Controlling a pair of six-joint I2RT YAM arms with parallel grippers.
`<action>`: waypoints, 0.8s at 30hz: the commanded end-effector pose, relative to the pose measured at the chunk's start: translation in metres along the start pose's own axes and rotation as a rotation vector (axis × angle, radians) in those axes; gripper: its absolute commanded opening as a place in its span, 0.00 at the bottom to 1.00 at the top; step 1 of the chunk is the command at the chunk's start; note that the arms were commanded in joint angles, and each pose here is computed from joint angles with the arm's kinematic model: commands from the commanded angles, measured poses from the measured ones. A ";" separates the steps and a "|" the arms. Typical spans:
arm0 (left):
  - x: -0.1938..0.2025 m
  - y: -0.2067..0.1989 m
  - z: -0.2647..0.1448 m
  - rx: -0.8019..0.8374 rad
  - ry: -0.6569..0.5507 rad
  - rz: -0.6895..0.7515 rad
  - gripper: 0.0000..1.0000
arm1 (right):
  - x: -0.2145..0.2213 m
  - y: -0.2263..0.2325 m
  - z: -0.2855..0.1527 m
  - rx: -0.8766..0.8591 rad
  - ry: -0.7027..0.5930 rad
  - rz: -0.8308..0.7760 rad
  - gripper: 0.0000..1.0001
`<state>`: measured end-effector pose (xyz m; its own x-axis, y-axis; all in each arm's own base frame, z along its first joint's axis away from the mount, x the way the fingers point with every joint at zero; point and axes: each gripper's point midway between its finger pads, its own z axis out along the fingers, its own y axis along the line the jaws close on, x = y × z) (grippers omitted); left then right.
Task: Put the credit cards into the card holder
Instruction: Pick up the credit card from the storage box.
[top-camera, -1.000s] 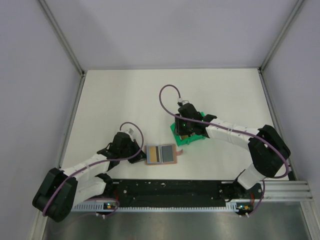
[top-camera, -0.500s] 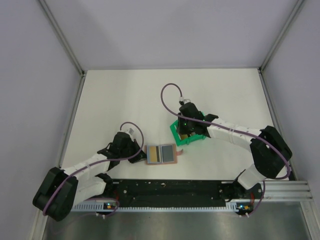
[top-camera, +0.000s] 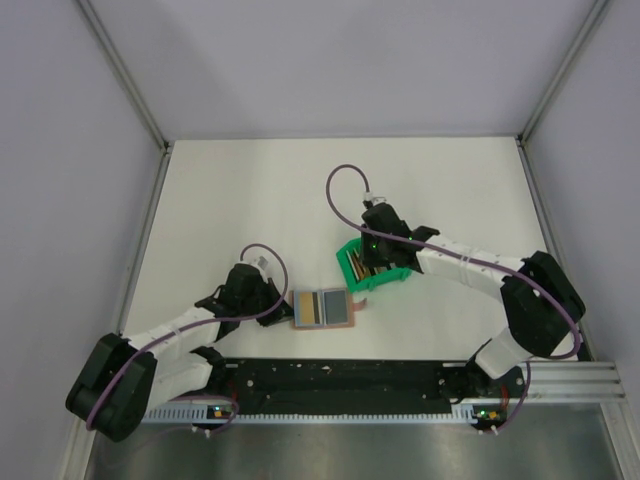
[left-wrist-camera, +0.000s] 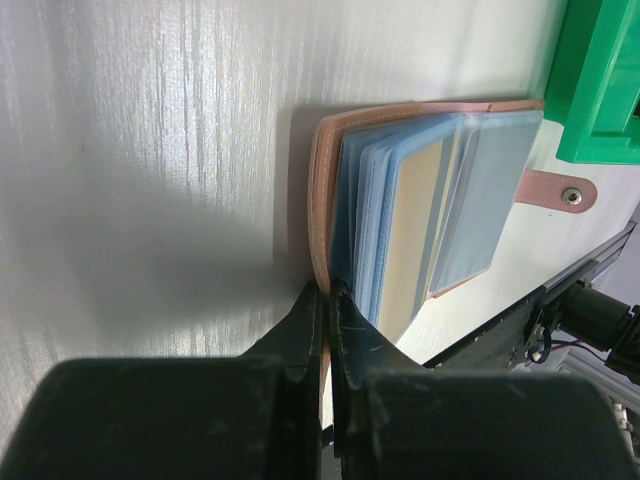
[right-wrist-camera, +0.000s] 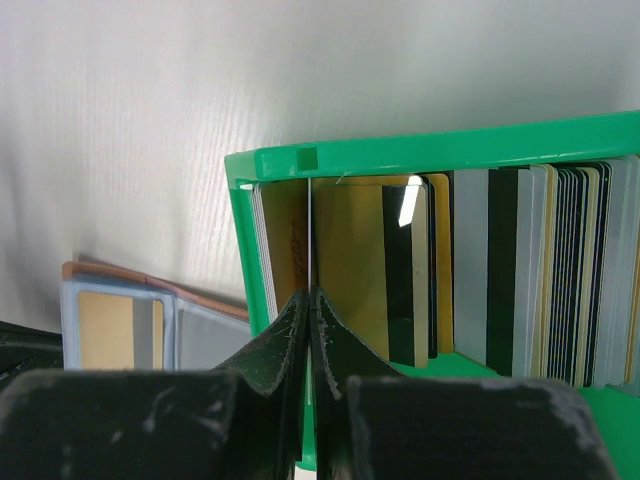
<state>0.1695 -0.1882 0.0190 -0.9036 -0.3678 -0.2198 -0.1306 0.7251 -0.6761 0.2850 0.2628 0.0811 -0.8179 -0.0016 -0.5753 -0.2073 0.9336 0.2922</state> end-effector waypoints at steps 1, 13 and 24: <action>0.004 0.017 0.002 -0.062 0.006 0.008 0.00 | -0.010 0.005 -0.002 -0.021 -0.013 -0.010 0.00; 0.006 0.019 0.003 -0.063 0.008 0.009 0.00 | 0.005 0.010 0.018 -0.040 0.087 -0.035 0.09; 0.005 0.018 0.003 -0.064 0.004 0.004 0.00 | -0.022 0.017 -0.011 -0.054 -0.013 -0.098 0.00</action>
<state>0.1700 -0.1889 0.0191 -0.9038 -0.3670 -0.2202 -0.1285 0.7235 -0.6783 0.2777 0.2686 0.0555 -0.8625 -0.1084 -0.4944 -0.2665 0.9277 0.2614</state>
